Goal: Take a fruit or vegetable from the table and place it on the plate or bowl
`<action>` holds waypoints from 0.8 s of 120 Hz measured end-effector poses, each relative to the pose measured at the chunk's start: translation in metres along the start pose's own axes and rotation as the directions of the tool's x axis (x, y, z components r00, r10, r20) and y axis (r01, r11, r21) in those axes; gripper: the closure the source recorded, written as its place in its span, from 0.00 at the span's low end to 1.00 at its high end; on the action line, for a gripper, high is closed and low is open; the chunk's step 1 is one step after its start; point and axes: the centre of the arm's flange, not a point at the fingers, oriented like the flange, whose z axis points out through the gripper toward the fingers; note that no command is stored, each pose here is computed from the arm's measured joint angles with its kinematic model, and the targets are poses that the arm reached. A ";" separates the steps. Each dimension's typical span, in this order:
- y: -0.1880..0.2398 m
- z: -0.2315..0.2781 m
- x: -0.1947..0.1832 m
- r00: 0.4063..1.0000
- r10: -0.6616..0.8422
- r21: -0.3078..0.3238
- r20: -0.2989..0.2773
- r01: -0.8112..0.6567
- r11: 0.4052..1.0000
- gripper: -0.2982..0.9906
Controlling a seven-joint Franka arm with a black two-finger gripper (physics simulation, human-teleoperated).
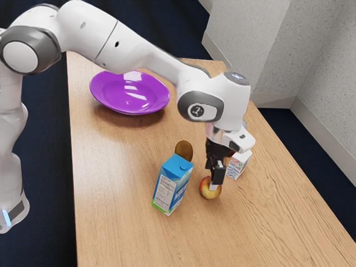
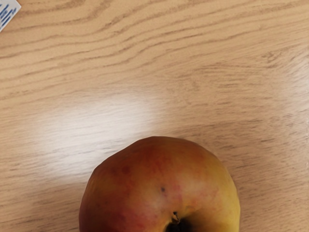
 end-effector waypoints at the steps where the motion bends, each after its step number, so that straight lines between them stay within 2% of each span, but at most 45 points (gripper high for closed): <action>1: 0.001 0.001 0.000 1.000 0.001 -0.001 0.000 -0.001 1.000 0.23; 57: -0.005 0.047 0.011 0.999 -0.023 -0.001 0.045 0.023 1.000 0.23; 63: -0.006 0.049 0.012 0.999 -0.024 -0.001 0.042 0.024 1.000 0.27; 78: -0.006 0.048 0.013 0.999 -0.021 0.000 0.031 0.021 1.000 0.45; 96: -0.007 0.035 0.013 1.000 -0.021 0.007 0.002 0.021 1.000 0.50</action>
